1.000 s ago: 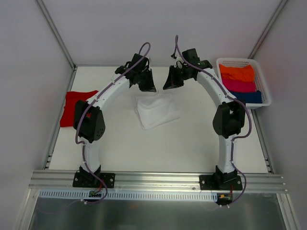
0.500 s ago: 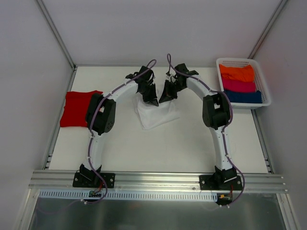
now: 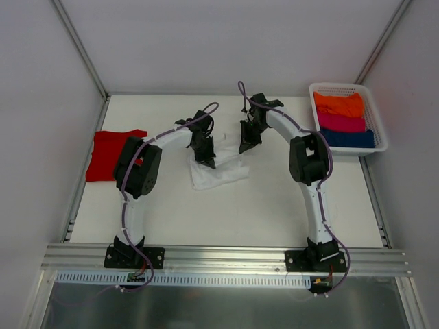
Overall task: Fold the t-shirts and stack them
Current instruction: Fold the long partially folded tshirt into a neat square
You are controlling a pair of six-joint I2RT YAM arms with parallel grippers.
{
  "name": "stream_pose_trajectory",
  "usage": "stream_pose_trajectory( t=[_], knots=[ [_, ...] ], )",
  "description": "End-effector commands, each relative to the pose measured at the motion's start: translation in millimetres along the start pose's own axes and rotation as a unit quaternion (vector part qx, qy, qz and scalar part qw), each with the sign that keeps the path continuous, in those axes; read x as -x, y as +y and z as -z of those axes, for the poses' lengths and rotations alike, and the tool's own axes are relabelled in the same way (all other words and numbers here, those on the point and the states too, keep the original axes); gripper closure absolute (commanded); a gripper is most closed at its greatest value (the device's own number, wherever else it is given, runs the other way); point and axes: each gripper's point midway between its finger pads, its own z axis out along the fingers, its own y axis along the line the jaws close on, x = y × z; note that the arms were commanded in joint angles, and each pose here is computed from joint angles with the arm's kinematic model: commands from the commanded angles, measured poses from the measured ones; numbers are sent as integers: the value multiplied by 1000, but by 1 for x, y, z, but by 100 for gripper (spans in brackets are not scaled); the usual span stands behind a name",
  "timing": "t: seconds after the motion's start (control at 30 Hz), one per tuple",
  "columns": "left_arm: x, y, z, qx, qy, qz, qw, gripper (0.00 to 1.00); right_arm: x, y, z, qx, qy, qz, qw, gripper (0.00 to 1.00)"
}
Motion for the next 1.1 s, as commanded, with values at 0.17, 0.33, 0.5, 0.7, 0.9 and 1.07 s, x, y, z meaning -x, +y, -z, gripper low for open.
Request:
stream_pose_trajectory(
  t=[0.17,0.33,0.5,0.7,0.9,1.07],
  knots=[
    [5,22,20,44,-24,-11,999,100,-5,-13,18,-66,-3,36,997,99],
    [17,8,34,28,-47,-10,998,100,-9,-13,16,-75,1,44,996,100],
    [57,-30,92,-8,-135,-39,990,100,6,4,52,-74,-48,63,994,99],
    [81,-58,143,-24,-179,-34,983,100,15,43,112,-37,-110,83,990,99],
    [75,-47,141,-1,-169,-39,985,100,5,56,123,-14,-103,83,991,99],
    [63,-22,128,45,-151,-45,987,100,-1,56,117,-14,-91,89,992,99]
  ],
)
